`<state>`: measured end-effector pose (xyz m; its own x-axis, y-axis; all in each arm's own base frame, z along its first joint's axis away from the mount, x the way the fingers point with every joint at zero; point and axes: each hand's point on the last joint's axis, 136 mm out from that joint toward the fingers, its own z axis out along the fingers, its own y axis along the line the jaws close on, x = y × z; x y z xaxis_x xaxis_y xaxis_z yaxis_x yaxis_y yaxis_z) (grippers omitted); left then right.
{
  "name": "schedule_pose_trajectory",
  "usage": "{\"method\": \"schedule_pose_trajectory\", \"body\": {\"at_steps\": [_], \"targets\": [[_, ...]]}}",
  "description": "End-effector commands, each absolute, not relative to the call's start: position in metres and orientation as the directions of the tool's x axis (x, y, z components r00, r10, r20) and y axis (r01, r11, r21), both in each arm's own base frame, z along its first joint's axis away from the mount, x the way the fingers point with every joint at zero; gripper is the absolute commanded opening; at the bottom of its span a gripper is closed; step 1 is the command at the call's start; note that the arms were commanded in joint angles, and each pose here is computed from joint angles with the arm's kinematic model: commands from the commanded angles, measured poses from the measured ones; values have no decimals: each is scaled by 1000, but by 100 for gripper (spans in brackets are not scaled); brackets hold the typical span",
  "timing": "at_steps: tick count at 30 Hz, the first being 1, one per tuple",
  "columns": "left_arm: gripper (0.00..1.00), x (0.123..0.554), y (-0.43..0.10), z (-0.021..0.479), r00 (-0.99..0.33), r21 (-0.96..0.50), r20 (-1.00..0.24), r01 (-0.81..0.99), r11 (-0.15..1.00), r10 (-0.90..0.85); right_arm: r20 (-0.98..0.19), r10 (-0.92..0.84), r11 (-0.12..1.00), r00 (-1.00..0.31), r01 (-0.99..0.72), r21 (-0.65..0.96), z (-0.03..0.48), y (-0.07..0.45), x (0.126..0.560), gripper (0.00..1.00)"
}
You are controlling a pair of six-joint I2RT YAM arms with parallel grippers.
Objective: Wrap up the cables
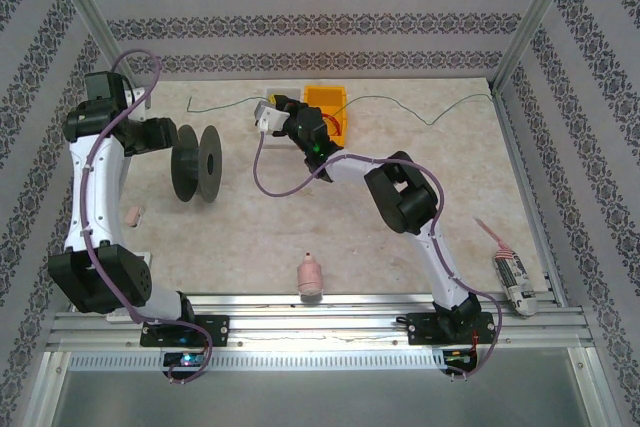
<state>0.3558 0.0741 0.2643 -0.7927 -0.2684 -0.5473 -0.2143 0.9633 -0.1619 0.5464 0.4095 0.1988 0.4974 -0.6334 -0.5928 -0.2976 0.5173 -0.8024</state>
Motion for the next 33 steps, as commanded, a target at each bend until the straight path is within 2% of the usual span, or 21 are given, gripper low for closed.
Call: {"method": "schedule_pose_trajectory", "body": {"at_steps": [1, 8, 15, 23, 33], "targets": [[66, 368, 81, 275, -746, -240, -584, -218, 946, -320, -572, -611, 552, 548, -223, -804, 228, 412, 537, 0], [67, 390, 80, 283, -731, -332, -580, -192, 924, -360, -544, -619, 526, 567, -214, -823, 221, 421, 531, 0], [67, 408, 80, 287, -728, -362, -580, -172, 916, -366, -528, -623, 508, 577, -215, -834, 214, 428, 526, 0], [67, 413, 67, 291, -733, -379, -587, -128, 917, -345, -533, -622, 504, 573, -229, -833, 210, 432, 526, 0], [67, 412, 44, 269, -768, -394, -555, -97, 914, -320, -535, -623, 501, 571, -233, -833, 205, 435, 525, 0]]}}
